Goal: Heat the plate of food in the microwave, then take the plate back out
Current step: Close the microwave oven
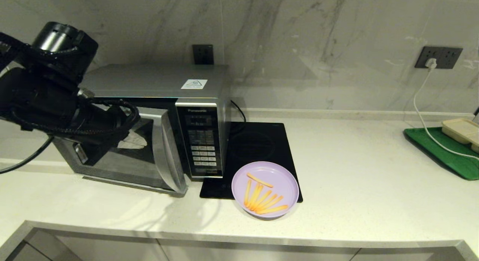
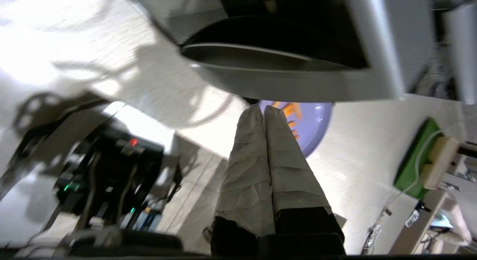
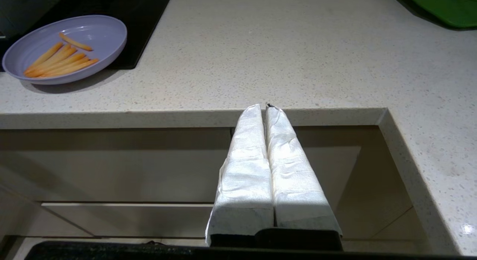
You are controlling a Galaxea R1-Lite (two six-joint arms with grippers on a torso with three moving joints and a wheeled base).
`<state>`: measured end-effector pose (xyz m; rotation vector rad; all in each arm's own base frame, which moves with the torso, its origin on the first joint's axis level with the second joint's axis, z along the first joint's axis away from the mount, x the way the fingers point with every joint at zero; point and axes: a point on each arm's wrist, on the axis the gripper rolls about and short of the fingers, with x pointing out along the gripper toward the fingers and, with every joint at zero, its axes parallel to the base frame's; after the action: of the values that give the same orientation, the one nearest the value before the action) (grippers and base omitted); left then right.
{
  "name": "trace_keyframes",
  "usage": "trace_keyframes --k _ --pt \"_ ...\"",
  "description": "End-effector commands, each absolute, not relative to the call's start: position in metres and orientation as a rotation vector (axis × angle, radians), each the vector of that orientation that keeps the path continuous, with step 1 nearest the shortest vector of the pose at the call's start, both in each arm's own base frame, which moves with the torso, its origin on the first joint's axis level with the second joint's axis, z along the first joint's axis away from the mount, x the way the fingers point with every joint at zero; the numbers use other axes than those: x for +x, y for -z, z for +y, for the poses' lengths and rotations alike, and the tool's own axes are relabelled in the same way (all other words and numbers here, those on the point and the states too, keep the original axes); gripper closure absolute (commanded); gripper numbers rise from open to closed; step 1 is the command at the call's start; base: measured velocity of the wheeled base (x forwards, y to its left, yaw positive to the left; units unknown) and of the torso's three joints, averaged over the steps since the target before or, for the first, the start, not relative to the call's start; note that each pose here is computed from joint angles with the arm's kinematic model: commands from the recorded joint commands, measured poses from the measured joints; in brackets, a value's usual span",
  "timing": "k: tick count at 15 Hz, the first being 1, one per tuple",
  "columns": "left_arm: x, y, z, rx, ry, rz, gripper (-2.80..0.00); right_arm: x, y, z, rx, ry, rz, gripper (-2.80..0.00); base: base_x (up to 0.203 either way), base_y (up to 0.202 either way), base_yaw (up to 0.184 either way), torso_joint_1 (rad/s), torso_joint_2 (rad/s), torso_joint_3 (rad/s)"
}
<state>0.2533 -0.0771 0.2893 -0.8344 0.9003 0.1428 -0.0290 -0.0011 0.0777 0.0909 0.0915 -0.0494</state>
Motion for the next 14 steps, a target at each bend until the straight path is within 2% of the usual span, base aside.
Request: trace_keyframes --k 1,9,14 --pt "0.281 -0.278 -0.086 -0.844 -0.119 0.854 0.0 -0.029 -0.078 -0.001 0.091 0.05 0.093 0.0 0.0 0.0 0.0 0.0 0.0 0.0" --pt "0.332 -0.247 -0.103 -0.834 -0.121 0.766 0.0 -0.029 -0.078 -0.001 0.091 0.049 0.093 0.0 0.0 0.0 0.0 0.0 0.0 0.0" --pt "0.316 -0.269 -0.104 -0.851 -0.062 0.701 0.0 -0.029 -0.078 -0.001 0.091 0.049 0.093 0.0 0.0 0.0 0.0 0.0 0.0 0.0"
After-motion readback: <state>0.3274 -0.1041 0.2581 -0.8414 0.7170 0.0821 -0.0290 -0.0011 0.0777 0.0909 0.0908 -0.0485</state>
